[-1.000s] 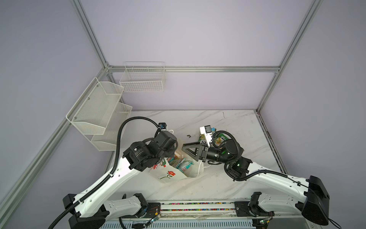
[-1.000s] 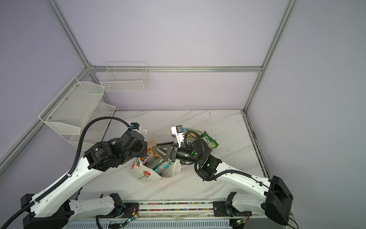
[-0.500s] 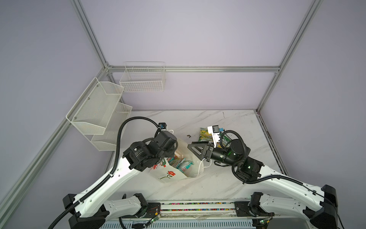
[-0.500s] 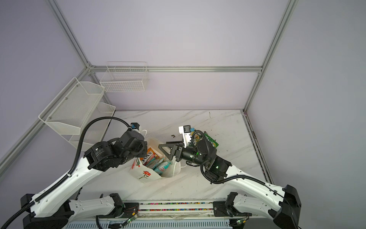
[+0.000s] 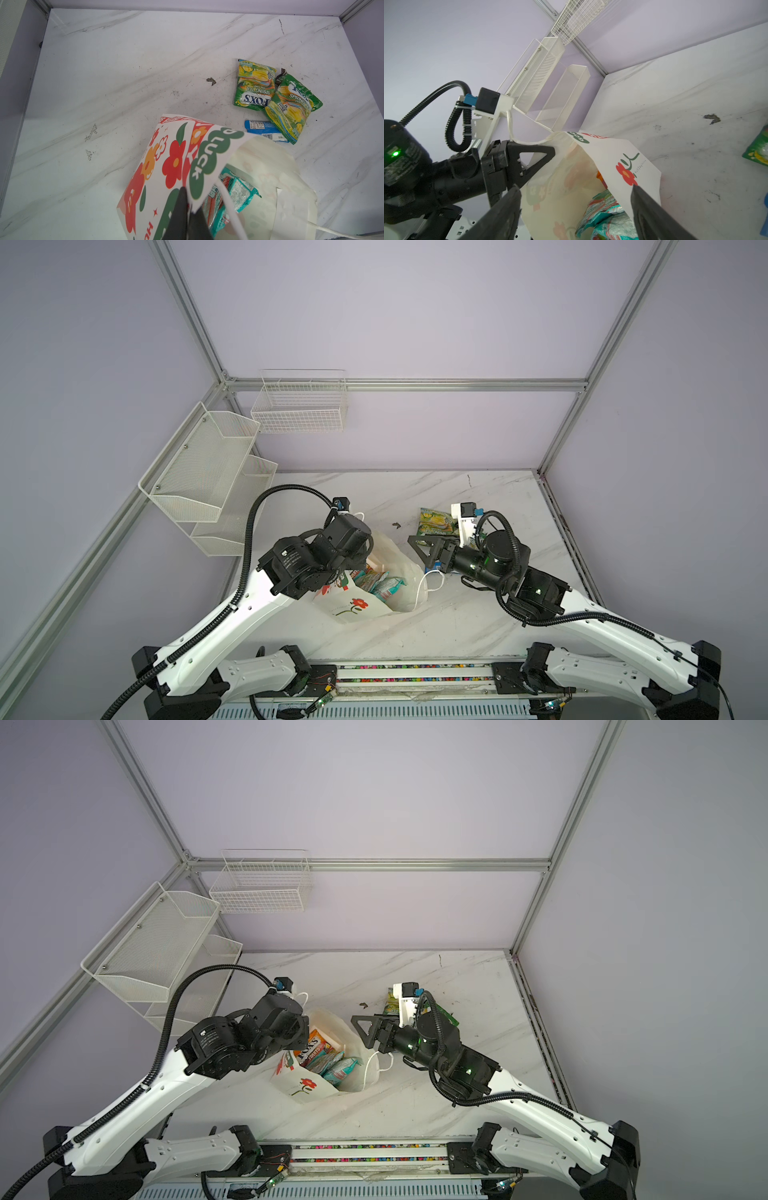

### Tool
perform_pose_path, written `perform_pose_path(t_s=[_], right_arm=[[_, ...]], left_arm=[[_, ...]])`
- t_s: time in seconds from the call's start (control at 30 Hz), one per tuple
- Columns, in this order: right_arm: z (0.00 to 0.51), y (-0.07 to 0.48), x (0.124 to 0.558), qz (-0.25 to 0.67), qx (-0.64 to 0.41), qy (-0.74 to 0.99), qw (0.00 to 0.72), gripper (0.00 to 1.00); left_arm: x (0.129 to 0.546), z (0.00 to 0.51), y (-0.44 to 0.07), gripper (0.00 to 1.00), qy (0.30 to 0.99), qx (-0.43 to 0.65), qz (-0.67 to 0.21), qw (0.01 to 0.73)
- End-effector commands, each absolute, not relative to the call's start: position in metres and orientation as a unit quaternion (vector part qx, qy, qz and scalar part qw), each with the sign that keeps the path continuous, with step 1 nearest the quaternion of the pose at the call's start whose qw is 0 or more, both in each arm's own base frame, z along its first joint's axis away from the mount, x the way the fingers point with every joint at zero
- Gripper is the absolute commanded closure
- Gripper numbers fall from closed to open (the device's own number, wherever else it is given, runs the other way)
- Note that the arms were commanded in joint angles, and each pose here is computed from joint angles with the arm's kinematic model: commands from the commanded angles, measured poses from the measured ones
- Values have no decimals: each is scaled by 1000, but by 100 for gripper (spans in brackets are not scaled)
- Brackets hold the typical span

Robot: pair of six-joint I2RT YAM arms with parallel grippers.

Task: Place the snacks into the paper bag
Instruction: 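Raise the right gripper out of the bag and move it back, then move the right gripper down over the larger green Fox's Spring Tea bag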

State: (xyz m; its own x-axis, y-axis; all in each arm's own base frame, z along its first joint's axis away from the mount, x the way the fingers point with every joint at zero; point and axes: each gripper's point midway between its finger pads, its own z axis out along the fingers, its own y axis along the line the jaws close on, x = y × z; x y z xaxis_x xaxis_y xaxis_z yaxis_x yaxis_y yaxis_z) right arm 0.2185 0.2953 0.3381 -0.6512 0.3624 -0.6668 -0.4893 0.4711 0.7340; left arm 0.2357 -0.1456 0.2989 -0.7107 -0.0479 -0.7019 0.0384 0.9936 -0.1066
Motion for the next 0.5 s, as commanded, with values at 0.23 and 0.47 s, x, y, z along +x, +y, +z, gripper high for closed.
perform_pose_path(t_s=[0.23,0.47], right_arm=[[304,252,250,486,26,777,399,15],[269,229,268,460,71,800,378,15]], left_arm=[[244,315,-148,100,907,-23,-78,413],[243,313,-146,100,907,-24,-76,413]])
